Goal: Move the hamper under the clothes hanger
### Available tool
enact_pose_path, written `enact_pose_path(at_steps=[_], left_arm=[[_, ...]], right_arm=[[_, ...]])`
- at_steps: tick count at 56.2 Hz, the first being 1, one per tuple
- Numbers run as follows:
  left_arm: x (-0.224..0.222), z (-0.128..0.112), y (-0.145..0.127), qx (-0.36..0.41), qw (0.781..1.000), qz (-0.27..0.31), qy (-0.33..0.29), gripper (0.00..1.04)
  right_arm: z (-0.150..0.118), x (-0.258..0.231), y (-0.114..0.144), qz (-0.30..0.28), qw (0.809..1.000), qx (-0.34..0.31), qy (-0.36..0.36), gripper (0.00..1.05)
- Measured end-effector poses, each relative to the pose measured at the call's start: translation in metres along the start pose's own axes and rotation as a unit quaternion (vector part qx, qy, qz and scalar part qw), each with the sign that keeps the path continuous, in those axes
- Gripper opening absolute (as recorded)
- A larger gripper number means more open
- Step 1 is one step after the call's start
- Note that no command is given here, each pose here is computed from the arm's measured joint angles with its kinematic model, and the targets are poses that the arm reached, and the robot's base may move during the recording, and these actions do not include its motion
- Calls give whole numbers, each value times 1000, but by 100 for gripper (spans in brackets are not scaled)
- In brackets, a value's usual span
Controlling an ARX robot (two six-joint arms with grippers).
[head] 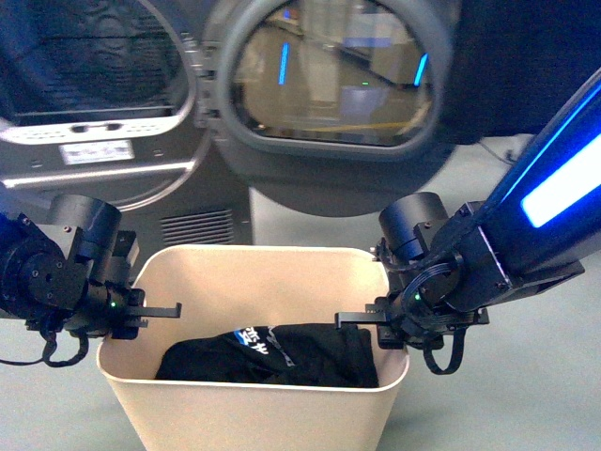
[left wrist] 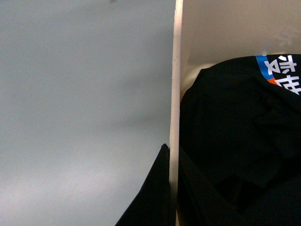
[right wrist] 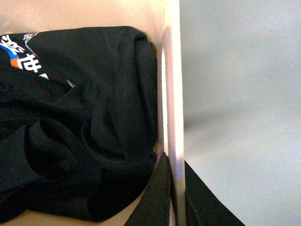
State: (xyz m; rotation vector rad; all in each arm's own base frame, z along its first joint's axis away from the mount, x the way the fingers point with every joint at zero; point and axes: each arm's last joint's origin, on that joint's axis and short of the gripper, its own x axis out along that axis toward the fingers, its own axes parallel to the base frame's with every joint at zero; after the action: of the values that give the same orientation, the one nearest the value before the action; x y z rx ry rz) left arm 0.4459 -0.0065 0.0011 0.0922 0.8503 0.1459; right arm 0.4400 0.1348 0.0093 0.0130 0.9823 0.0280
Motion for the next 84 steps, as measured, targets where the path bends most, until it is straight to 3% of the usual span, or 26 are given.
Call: enact_pose_path(at_steps=[10,25,84], left_arm=[[-2,2,-10,7,1000,-12,-5,4],[-1,2,-2,1,1000,0,-4,4],[-2,2,-8,5,1000,-7,-5,4]], right_arm=[[4,-1,-9,-13,1000,7,-5,3],[2,-3,0,-2,1000,-1,-3,3],[4,-3,-6,-8,1000,4,-6,3]])
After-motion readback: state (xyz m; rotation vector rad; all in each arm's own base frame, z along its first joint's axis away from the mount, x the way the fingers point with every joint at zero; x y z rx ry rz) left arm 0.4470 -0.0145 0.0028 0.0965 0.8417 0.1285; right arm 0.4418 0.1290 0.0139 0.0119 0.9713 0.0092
